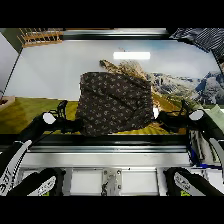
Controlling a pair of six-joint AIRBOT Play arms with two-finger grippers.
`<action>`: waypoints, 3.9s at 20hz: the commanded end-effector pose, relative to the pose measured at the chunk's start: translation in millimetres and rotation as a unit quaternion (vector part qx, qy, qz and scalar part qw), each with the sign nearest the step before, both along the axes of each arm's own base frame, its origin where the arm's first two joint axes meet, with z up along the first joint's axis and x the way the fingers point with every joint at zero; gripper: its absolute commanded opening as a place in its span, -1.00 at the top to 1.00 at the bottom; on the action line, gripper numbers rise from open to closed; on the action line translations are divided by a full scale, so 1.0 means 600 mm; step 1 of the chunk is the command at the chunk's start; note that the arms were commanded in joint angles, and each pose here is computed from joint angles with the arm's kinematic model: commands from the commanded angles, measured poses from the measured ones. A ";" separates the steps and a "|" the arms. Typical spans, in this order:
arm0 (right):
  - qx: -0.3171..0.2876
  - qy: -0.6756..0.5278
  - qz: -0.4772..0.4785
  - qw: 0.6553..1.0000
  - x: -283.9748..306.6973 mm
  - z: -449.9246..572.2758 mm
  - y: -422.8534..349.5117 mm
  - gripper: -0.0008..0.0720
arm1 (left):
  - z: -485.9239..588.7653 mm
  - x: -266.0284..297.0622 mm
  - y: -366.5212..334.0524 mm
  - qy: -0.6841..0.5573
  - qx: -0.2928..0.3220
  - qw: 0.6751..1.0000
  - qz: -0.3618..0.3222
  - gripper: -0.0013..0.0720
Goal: Fold the clothes and pants, and hang the long-sleeved shirts on hangers.
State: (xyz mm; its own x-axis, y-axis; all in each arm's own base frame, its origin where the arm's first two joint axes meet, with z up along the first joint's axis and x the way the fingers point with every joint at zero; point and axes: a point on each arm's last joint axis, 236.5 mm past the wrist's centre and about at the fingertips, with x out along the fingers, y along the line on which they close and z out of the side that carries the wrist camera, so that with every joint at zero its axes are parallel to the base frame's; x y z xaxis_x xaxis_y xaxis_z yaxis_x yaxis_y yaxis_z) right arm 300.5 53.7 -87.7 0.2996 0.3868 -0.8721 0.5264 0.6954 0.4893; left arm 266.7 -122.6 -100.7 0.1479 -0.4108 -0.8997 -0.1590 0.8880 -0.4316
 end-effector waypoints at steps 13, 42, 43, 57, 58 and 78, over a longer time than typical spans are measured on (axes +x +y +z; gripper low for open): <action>-0.028 -0.087 -0.023 0.996 0.066 -0.038 0.044 0.63 | -0.025 -0.009 0.000 0.027 0.003 1.000 -0.002 0.96; -0.152 -0.196 0.192 0.950 -0.063 0.502 0.024 0.94 | 0.721 0.187 0.073 -0.450 -0.028 0.891 0.053 0.96; -0.151 -0.163 0.212 0.952 -0.034 0.464 0.024 0.94 | 0.659 0.238 0.077 -0.408 -0.029 0.911 0.057 0.96; -0.206 -0.091 0.219 0.949 0.211 0.225 -0.023 0.94 | 0.318 0.333 0.069 -0.197 -0.006 0.980 0.015 0.96; -0.218 -0.080 0.226 0.946 0.191 0.215 -0.032 0.94 | 0.294 0.303 0.077 -0.183 0.025 0.983 0.005 0.96; -0.176 -0.005 0.314 0.933 0.032 0.034 0.002 -0.64 | 0.029 0.028 0.018 -0.006 0.023 0.999 -0.040 -0.47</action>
State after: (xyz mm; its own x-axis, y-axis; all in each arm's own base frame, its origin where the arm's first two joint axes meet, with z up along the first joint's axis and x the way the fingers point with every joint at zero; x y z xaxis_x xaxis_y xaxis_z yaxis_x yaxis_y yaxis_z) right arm 323.8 50.9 -79.2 0.1282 0.1535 -0.9798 0.0248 0.9871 0.1579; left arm 283.4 -104.9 -100.8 0.1187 -0.3409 -0.9326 -0.1077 0.9292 -0.3534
